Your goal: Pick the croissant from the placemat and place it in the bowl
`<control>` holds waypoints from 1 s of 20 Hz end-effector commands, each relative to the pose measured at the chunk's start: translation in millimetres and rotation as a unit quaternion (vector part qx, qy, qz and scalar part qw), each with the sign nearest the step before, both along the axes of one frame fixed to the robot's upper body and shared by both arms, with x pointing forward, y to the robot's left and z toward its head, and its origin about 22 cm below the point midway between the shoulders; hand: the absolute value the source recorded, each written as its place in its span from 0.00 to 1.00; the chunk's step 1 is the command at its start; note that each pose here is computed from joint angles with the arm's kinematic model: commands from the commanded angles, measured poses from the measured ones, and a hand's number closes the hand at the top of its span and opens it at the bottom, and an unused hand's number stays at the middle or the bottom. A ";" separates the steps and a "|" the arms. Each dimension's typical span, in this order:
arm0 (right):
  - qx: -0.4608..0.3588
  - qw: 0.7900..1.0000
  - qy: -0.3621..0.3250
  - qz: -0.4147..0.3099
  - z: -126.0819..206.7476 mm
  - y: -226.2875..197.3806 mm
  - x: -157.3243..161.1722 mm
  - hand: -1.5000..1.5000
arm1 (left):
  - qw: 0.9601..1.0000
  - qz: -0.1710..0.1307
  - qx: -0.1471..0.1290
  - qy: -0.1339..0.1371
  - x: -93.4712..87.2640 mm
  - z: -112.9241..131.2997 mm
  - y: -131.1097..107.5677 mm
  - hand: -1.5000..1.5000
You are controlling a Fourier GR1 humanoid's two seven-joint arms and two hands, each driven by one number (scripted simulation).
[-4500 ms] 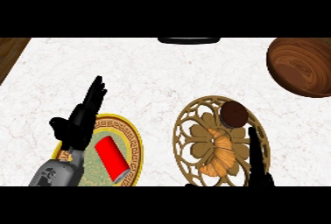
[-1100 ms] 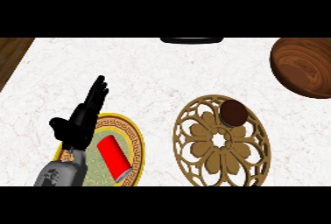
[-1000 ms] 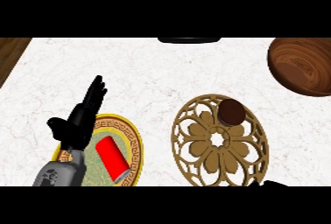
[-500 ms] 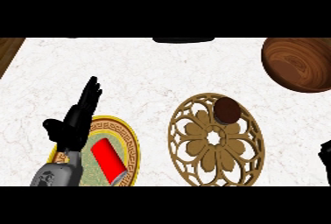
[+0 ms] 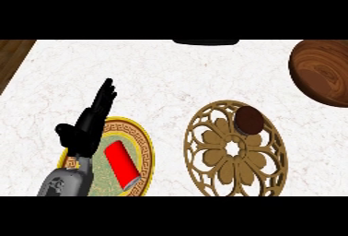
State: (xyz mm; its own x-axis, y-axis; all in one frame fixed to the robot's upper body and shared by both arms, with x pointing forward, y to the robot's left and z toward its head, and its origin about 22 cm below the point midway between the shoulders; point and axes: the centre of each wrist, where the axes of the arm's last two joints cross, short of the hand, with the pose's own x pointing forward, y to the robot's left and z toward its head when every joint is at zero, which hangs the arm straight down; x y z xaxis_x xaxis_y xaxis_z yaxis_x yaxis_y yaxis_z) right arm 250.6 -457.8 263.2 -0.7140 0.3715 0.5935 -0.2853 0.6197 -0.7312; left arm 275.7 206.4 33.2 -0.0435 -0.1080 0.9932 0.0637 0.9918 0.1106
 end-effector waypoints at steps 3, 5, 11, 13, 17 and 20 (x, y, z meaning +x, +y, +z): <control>-0.041 0.998 -0.055 0.012 13.0 -27.6 17.2 1.00 | 1.000 -0.014 0.006 -0.005 10.7 -1.2 -14.1 0.50; -0.048 0.997 -0.054 0.001 6.0 -37.0 19.8 1.00 | 1.000 -0.022 -0.001 -0.013 3.9 1.8 -18.9 0.50; -0.053 0.997 -0.054 -0.027 -51.0 -16.6 60.3 1.00 | 0.999 -0.036 0.004 -0.002 17.1 6.4 -1.9 0.50; -0.067 0.995 -0.058 -0.049 -55.0 -20.9 69.3 1.00 | 0.999 -0.041 -0.002 -0.010 9.5 4.2 -15.9 0.50; -0.088 0.993 -0.055 -0.050 -84.2 -20.4 82.3 1.00 | 0.999 -0.029 0.005 -0.012 17.1 8.2 -8.7 0.50; -0.106 0.992 -0.043 -0.062 -102.5 -14.9 92.4 1.00 | 0.999 -0.039 -0.004 -0.006 3.8 -4.3 -16.9 0.50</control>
State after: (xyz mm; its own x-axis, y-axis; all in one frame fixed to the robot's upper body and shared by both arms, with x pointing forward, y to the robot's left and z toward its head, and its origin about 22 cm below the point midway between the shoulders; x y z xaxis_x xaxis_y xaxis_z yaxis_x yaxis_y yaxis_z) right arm 329.8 -477.2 185.8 -0.6569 0.6259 0.4204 -0.0858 0.4919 -0.8664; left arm 287.2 190.1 35.5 -0.0646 -0.1045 0.9924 0.1288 0.9853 0.1121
